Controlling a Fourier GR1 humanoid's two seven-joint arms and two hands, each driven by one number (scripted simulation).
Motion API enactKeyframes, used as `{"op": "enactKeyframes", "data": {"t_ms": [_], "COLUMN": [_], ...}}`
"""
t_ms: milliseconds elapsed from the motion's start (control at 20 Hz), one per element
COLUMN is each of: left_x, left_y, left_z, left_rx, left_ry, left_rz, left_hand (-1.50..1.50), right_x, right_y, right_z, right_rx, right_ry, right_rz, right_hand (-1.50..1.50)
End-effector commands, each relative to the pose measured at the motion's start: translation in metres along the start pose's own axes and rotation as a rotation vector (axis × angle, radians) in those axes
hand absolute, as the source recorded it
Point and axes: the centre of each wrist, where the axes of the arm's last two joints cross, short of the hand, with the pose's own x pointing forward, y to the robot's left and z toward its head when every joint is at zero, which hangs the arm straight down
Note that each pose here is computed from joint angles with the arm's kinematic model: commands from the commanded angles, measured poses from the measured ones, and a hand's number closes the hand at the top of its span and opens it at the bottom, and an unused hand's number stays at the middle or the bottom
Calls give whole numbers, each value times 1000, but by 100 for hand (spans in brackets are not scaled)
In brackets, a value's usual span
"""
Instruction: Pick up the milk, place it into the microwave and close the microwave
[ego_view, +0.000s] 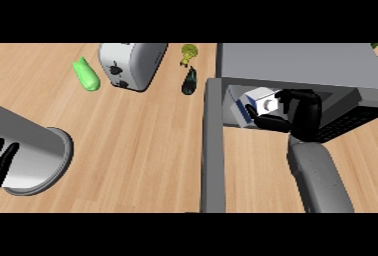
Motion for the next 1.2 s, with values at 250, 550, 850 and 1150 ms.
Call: {"op": "enactKeyframes", "data": {"t_ms": [250,550,850,1150], "left_x": [3,1,-3,-6], "left_y": [-1,-7,-12,-20], "left_z": [-12,-17,-25,-35], "left_rx": [-35,-68,-106,-132], "left_ry": [0,14,13,9], "left_rz": [-49,-53,-43,-42], "left_hand": [-150,-150,-150,-150], "right_x": [-18,-19,-16,-15], "right_y": [-6,-11,4,9], "right_z": [-25,-21,2,9], "right_rx": [-21,-32,16,22], "right_ry": [66,42,138,185], "right_rz": [285,340,192,125], "right_hand": [-150,-150,-150,-150]}}
